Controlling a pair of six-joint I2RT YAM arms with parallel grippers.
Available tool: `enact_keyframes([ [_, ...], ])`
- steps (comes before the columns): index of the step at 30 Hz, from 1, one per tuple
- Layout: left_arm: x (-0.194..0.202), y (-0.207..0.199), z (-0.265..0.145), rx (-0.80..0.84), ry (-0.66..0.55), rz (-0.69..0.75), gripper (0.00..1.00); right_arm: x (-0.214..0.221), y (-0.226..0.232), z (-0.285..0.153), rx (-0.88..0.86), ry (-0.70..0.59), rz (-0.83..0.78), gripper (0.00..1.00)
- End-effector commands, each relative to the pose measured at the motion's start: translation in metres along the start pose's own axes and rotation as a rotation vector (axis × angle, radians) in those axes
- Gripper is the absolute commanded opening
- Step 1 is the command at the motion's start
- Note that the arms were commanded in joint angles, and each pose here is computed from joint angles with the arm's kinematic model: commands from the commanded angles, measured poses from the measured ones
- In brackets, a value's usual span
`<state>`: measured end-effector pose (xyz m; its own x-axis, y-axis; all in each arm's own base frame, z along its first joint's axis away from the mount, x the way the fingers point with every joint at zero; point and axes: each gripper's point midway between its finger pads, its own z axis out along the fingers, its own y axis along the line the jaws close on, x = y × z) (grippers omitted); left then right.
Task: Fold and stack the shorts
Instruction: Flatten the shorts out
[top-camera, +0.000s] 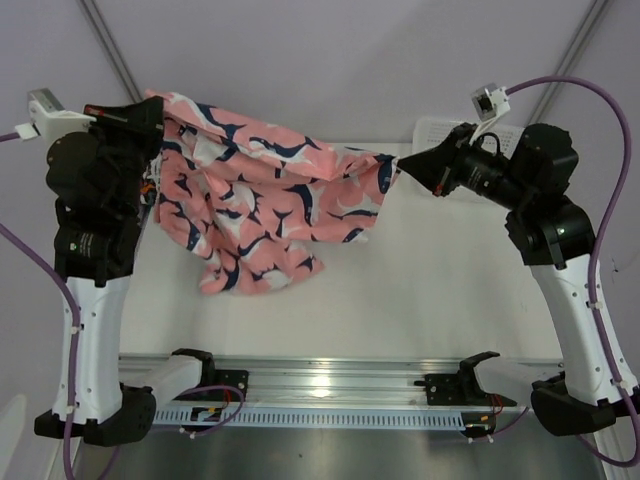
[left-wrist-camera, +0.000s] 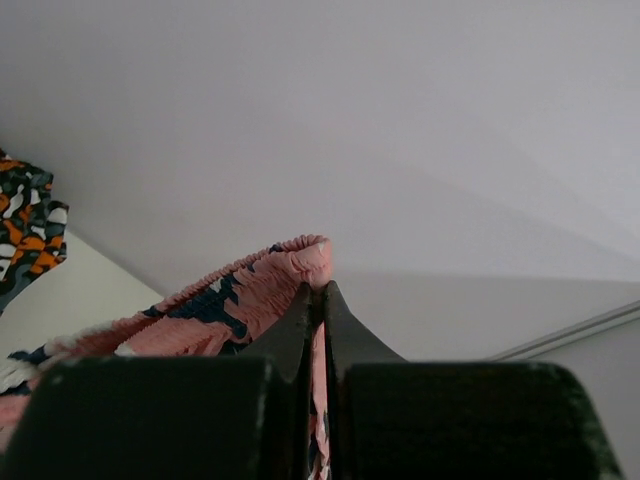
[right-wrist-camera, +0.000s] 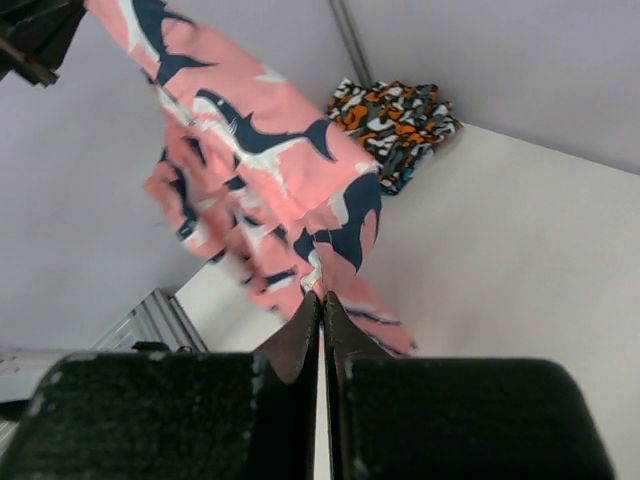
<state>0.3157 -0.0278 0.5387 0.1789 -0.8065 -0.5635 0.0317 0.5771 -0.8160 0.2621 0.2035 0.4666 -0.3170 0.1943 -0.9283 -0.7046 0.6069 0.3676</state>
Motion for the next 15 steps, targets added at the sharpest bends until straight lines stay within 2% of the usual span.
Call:
enact_keyframes([
  [1, -0.050, -0.058, -0.032, 0.164, -0.106, -0.029, 0.00, -0.048, 0.058, -0.030, -0.199, -0.103, -0.099, 0.00],
  [6, -0.064, -0.075, -0.067, 0.250, -0.119, -0.061, 0.00, -0.057, 0.099, -0.064, -0.328, -0.134, -0.154, 0.00],
  [15, -0.106, -0.097, -0.164, 0.416, -0.207, -0.127, 0.00, -0.082, 0.187, -0.152, -0.539, -0.256, -0.238, 0.00],
])
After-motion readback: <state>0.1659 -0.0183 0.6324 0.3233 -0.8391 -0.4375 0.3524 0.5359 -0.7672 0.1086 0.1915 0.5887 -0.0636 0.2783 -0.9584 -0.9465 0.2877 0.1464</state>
